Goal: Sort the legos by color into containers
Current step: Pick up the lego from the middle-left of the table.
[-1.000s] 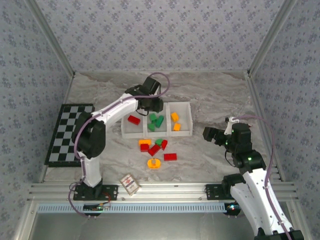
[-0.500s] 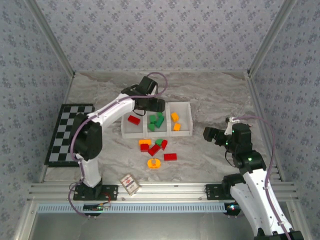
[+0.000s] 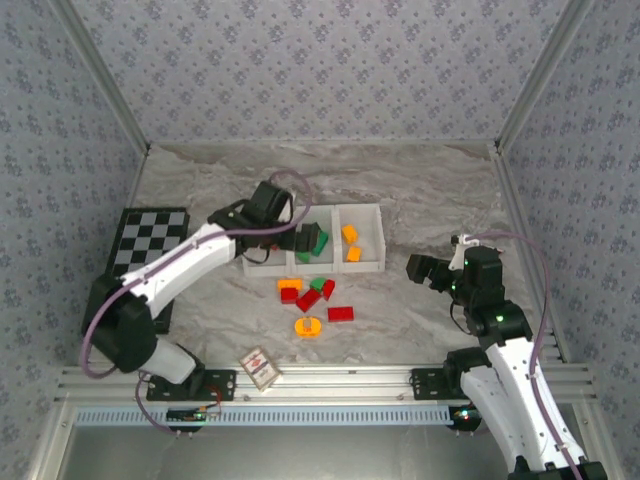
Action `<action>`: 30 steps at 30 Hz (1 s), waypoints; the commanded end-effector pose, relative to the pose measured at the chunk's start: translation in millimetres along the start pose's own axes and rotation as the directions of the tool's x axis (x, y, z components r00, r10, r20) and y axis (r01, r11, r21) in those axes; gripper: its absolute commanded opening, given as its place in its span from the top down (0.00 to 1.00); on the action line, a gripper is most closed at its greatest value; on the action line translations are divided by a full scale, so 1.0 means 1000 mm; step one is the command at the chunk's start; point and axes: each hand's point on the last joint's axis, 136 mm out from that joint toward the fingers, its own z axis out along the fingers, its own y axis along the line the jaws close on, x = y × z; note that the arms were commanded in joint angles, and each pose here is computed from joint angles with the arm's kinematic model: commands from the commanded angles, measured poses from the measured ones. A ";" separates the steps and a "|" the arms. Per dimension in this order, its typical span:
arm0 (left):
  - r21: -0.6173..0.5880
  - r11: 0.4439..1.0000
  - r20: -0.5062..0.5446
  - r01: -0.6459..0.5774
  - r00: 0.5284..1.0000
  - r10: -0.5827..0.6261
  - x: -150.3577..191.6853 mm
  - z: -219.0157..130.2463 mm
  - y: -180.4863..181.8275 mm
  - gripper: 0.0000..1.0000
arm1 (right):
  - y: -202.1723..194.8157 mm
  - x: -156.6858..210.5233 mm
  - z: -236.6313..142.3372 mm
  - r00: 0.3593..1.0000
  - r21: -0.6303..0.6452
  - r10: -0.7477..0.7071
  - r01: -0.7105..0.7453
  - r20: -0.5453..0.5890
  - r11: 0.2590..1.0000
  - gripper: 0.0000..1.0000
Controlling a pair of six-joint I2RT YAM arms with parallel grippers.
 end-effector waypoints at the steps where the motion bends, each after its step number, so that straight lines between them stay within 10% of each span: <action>1: -0.001 1.000 -0.016 0.005 1.000 -0.005 0.031 -0.006 -0.008 0.01 | -0.002 0.001 0.002 1.000 0.005 0.010 -0.010 -0.004 1.000 0.00; 11: 0.140 0.976 -0.177 -0.167 0.965 0.191 0.133 -0.004 -0.050 0.01 | -0.002 0.001 0.004 1.000 0.003 0.007 -0.007 -0.007 1.000 0.00; 20: 0.266 0.698 -0.205 -0.664 0.669 0.714 0.176 -0.018 -0.070 0.01 | -0.002 0.001 0.004 1.000 0.004 0.005 -0.005 -0.007 1.000 0.00; 30: 0.346 0.520 -0.255 -0.781 0.456 0.853 0.195 -0.007 -0.064 0.02 | -0.003 0.002 0.005 1.000 0.008 0.006 -0.006 -0.009 1.000 0.00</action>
